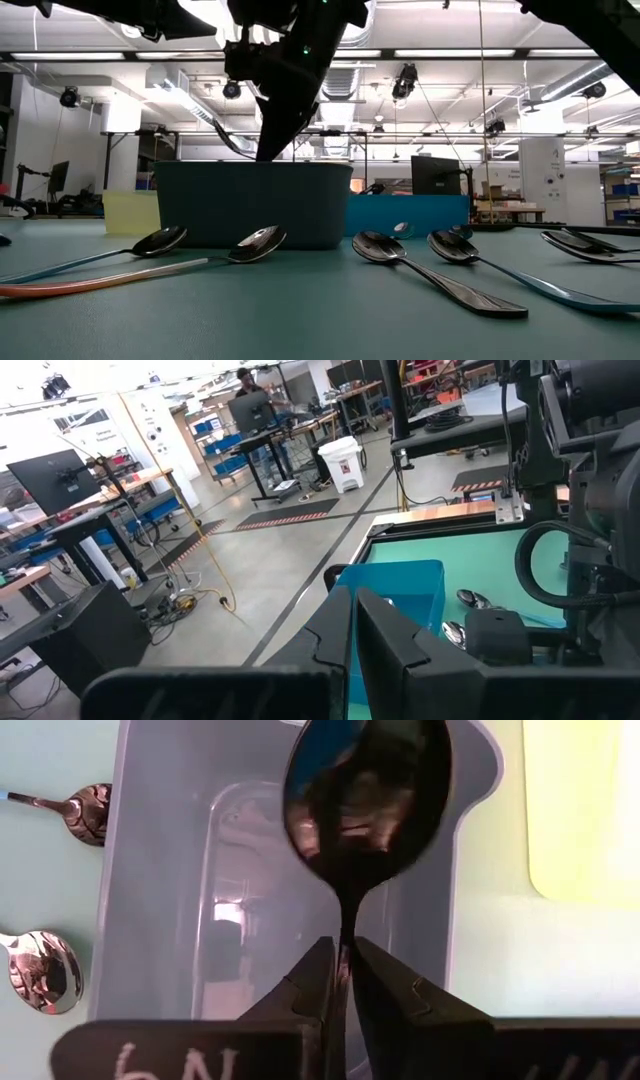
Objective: Sort silverware by color (type)
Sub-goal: Put the black spoon into the gray bin, then put the orange spoon into the blue bin
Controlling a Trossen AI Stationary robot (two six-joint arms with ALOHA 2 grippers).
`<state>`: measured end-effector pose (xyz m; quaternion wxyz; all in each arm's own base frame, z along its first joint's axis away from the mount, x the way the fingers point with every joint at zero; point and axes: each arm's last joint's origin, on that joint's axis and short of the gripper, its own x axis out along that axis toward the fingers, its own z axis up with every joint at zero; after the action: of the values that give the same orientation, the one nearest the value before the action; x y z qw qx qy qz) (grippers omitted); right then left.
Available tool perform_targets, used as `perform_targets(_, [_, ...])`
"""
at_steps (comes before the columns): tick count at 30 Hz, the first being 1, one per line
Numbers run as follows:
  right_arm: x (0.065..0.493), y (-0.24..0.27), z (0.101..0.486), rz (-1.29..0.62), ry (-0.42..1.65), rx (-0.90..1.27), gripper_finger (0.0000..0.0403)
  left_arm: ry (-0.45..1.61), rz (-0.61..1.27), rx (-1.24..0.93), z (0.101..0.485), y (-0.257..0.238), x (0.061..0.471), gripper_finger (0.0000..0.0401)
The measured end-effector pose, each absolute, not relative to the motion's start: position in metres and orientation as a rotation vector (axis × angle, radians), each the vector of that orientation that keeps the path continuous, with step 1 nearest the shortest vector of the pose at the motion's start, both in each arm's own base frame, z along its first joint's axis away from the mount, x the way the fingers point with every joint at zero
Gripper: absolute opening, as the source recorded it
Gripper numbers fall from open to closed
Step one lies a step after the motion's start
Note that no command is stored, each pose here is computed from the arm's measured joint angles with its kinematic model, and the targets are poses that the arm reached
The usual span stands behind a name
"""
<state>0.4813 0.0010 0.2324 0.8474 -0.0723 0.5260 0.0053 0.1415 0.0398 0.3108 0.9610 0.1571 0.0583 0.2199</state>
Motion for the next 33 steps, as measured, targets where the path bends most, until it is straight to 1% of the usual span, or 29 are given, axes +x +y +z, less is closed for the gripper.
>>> perform_targets(7, [0.481, 0.001, 0.232, 0.007, 1.109, -0.146, 0.0051, 0.118, 0.446, 0.318, 0.311, 0.040, 0.142, 0.0000])
perform_targets(12, [0.481, 0.001, 0.234, 0.002, 1.109, -0.139, 0.0054, 0.118, 0.446, 0.318, 0.311, 0.040, 0.142, 0.0000])
perform_targets(16, [0.476, 0.001, 0.245, 0.005, 1.101, -0.145, 0.0054, 0.118, 0.445, 0.317, 0.311, 0.040, 0.142, 0.0000])
perform_targets(20, [0.464, 0.004, 0.261, 0.004, 1.112, -0.153, 0.0054, 0.116, 0.446, 0.295, 0.310, 0.040, 0.142, 0.0000])
perform_targets(25, [0.446, 0.010, 0.271, 0.018, 1.122, -0.167, 0.0050, 0.144, 0.443, 0.236, 0.306, 0.040, 0.141, 0.0000])
perform_targets(28, [0.430, 0.011, 0.274, -0.009, 1.094, -0.167, 0.0043, 0.156, 0.444, 0.178, 0.304, 0.040, 0.141, 0.0000])
perform_targets(33, [0.402, 0.009, 0.275, -0.051, 0.974, -0.161, 0.0033, 0.186, 0.448, 0.067, 0.298, 0.040, 0.144, 0.0000])
